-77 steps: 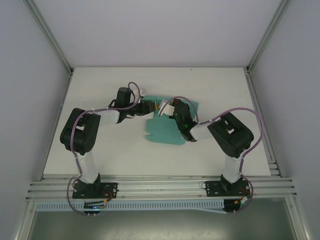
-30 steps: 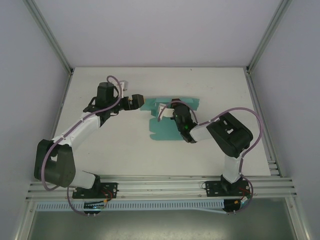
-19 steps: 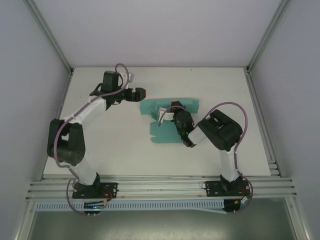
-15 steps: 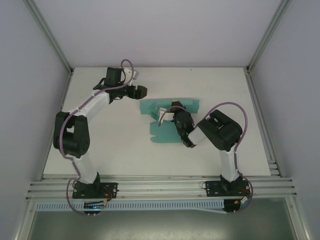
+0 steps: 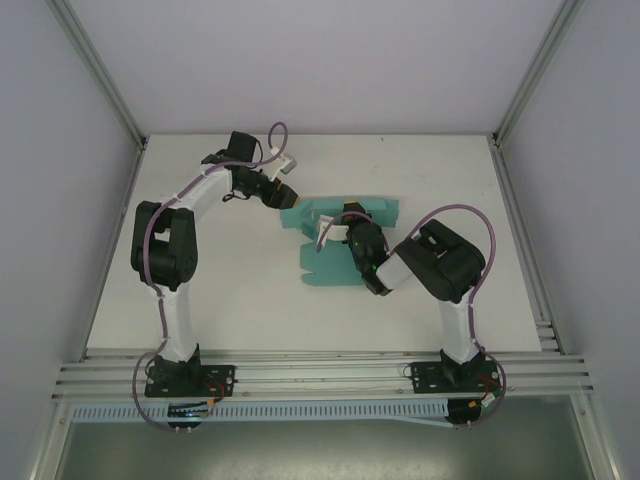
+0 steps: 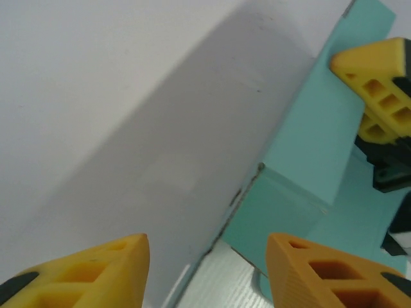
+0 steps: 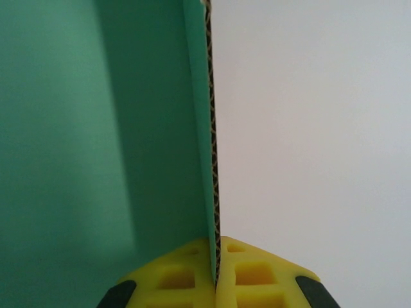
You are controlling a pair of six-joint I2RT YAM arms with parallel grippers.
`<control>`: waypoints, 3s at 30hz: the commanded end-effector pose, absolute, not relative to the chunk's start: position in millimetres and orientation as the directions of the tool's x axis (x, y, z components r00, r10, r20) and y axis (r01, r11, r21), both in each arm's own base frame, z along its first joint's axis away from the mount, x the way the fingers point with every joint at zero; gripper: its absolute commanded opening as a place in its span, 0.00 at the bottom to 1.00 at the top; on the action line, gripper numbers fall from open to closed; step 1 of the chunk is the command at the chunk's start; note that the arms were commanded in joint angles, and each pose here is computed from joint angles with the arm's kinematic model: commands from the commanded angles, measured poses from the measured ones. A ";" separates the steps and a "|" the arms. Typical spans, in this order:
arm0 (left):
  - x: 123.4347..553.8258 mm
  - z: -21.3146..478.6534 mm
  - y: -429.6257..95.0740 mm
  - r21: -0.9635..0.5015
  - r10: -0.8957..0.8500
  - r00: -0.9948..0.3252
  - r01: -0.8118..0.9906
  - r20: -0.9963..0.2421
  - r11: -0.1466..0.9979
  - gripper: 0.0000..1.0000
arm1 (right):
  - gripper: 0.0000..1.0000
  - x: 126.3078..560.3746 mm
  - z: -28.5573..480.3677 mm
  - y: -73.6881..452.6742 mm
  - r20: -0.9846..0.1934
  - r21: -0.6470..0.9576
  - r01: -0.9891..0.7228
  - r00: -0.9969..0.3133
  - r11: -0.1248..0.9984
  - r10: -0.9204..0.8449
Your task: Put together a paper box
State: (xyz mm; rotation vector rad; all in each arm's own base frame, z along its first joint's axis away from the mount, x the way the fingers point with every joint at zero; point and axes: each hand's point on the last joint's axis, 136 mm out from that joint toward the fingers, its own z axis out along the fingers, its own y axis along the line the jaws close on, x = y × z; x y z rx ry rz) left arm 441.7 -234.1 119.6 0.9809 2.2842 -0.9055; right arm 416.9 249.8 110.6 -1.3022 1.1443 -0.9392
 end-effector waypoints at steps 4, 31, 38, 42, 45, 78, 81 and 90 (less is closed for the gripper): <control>419.3 107.7 -232.1 -0.392 0.490 -0.609 0.786 -0.624 0.478 0.52 | 0.00 414.6 109.3 245.3 -0.122 -0.985 -0.145 0.183 0.095 -0.975; 425.4 83.3 -222.2 -0.280 0.608 -0.555 0.825 -0.568 0.492 0.56 | 0.00 410.1 114.6 247.5 -0.141 -0.977 -0.180 0.170 0.110 -0.975; 423.3 102.2 -237.2 -0.347 0.538 -0.584 0.805 -0.608 0.481 0.05 | 0.00 414.7 116.4 249.8 -0.154 -0.976 -0.177 0.147 0.127 -0.977; 416.5 110.9 -244.5 -0.262 0.537 -0.574 0.795 -0.618 0.548 0.00 | 0.00 413.8 117.8 252.0 -0.152 -0.978 -0.168 0.142 0.128 -0.978; 392.9 125.4 -268.1 -0.333 0.493 -0.557 0.817 -0.669 0.471 0.00 | 0.00 411.7 118.8 254.9 -0.172 -0.975 -0.168 0.147 0.146 -0.974; 438.3 133.4 -126.6 -0.222 0.001 -0.719 0.216 -0.695 0.951 0.99 | 0.00 388.9 110.3 249.4 -0.158 -0.978 -0.168 0.189 0.127 -0.969; 444.7 109.2 -128.3 -0.302 0.009 -0.789 0.245 -0.614 0.921 0.98 | 0.00 389.5 111.8 248.5 -0.164 -0.977 -0.169 0.182 0.133 -0.969; 392.9 85.6 -232.9 -0.560 0.133 -0.755 0.580 -0.642 0.592 0.75 | 0.00 390.0 112.8 246.1 -0.168 -0.974 -0.181 0.168 0.137 -0.972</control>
